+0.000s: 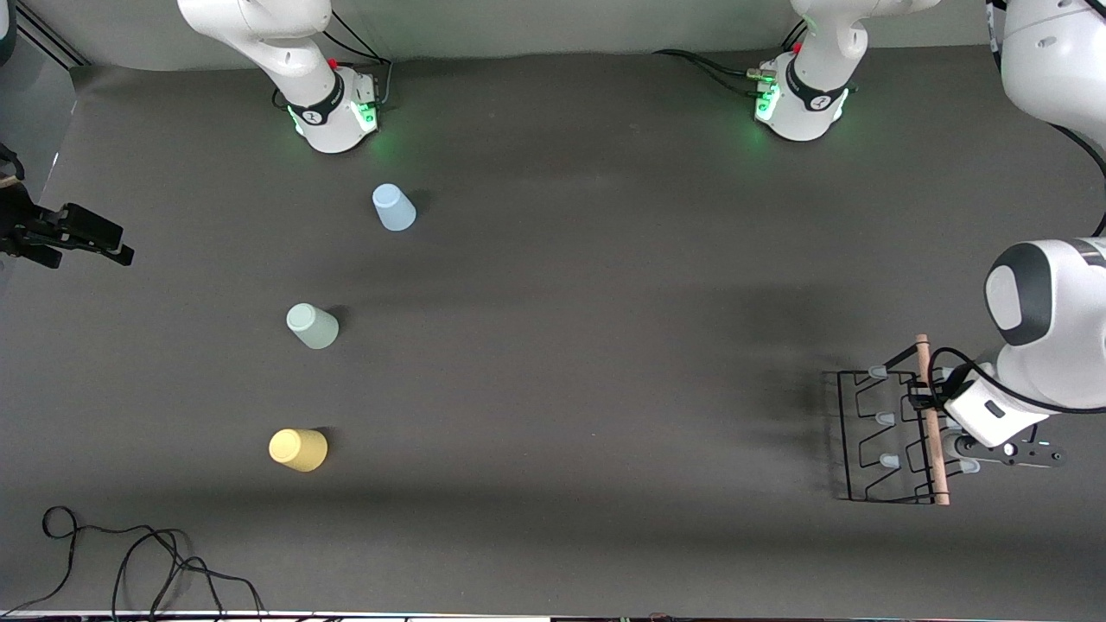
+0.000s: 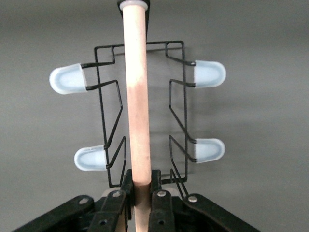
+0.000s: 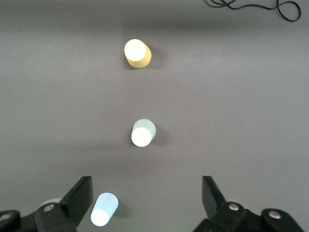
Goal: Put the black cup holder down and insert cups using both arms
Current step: 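Close the left gripper on the rack's wooden post, then lift and carry the rack with the left gripper to the table middle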
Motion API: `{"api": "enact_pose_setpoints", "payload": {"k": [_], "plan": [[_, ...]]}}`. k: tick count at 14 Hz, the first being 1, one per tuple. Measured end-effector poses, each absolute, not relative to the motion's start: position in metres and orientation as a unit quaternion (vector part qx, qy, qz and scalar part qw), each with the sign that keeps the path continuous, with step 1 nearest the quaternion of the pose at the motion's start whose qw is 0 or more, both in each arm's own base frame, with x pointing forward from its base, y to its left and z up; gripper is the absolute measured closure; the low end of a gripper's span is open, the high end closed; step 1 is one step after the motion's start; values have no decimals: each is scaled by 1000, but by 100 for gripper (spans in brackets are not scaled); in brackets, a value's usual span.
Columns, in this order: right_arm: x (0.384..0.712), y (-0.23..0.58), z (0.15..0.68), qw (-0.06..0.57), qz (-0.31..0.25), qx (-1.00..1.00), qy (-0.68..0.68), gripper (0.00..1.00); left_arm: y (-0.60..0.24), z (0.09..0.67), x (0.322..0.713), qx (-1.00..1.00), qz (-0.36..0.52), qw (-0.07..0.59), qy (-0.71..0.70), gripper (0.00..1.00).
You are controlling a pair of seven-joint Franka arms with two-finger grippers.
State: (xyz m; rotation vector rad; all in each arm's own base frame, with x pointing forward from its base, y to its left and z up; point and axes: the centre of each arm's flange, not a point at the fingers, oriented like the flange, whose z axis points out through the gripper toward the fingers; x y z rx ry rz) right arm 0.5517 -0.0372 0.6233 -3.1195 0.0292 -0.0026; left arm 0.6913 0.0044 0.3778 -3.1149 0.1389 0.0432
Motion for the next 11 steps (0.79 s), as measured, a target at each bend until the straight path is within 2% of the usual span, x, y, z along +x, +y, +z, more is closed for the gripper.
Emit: {"api": "enact_pose_setpoints", "payload": {"k": [6, 11], "plan": [[552, -37, 623, 11, -1, -1000, 9, 0, -115, 434, 681, -1000, 4, 11, -7, 84], [552, -37, 623, 11, 0, -1000, 9, 0, -239, 452, 643, -998, 27, 3, -53, 84]]}}
